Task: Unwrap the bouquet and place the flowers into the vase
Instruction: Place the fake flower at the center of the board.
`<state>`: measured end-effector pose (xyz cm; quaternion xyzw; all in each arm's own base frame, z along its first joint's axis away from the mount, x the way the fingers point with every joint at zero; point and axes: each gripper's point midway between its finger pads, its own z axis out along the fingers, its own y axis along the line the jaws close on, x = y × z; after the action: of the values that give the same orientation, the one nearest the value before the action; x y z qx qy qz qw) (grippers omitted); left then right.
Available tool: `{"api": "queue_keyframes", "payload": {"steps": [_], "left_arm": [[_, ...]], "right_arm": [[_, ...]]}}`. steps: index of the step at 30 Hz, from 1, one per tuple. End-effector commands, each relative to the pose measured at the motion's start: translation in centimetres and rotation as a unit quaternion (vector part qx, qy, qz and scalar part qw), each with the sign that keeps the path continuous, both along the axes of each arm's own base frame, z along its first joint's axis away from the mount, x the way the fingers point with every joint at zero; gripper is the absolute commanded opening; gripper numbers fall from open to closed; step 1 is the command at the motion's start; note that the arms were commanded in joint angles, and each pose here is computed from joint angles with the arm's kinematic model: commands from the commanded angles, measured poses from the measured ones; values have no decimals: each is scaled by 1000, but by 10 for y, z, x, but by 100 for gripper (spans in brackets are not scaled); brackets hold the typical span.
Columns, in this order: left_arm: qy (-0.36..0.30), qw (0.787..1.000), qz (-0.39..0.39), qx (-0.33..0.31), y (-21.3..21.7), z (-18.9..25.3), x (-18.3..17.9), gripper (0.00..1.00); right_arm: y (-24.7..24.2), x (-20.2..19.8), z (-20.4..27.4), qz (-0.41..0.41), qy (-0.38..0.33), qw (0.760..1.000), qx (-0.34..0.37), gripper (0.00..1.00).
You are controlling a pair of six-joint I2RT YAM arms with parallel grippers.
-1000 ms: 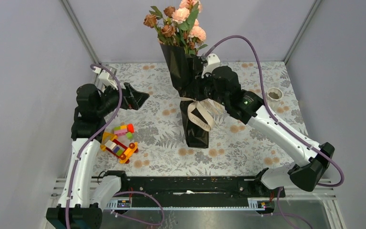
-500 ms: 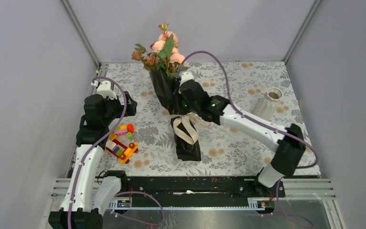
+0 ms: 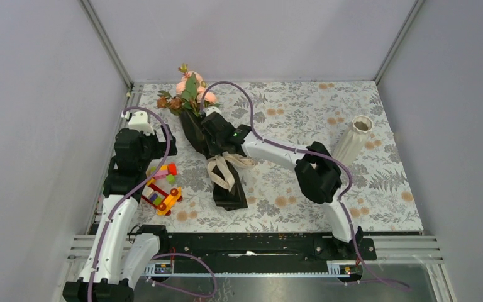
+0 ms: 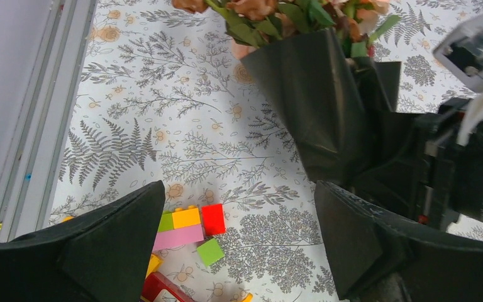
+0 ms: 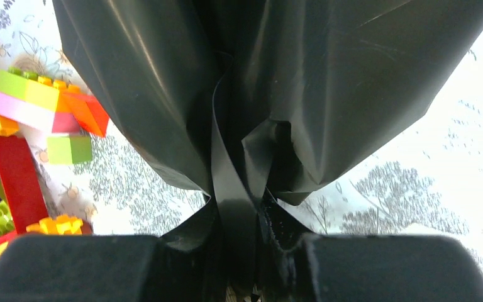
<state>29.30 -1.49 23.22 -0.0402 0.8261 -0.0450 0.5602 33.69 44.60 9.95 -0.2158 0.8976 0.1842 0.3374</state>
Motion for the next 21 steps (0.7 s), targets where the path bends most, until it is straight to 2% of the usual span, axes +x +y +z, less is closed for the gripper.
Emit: {"api": "queue_keyframes", "payload": {"steps": [1,5,8,9,10,21], "left_arm": [[-35,999,12,15,5,15,8,99],[-31,999,6,14,2,13,8,99],[-29,999,4,13,1,12,9,99],[-30,999,3,12,1,12,9,99],[-32,999,1,11,0,13,9,99],[-36,999,-7,7,-3,16,8,99]], "right_arm": [[25,19,23,17,-38,999,15,0],[28,21,3,12,-27,1000,-1,0],[29,23,-3,10,-24,1000,-3,19],[30,23,-3,10,-24,1000,-3,30],[31,23,-3,12,-25,1000,-1,36],[36,25,34,37,-48,998,11,68]]}}
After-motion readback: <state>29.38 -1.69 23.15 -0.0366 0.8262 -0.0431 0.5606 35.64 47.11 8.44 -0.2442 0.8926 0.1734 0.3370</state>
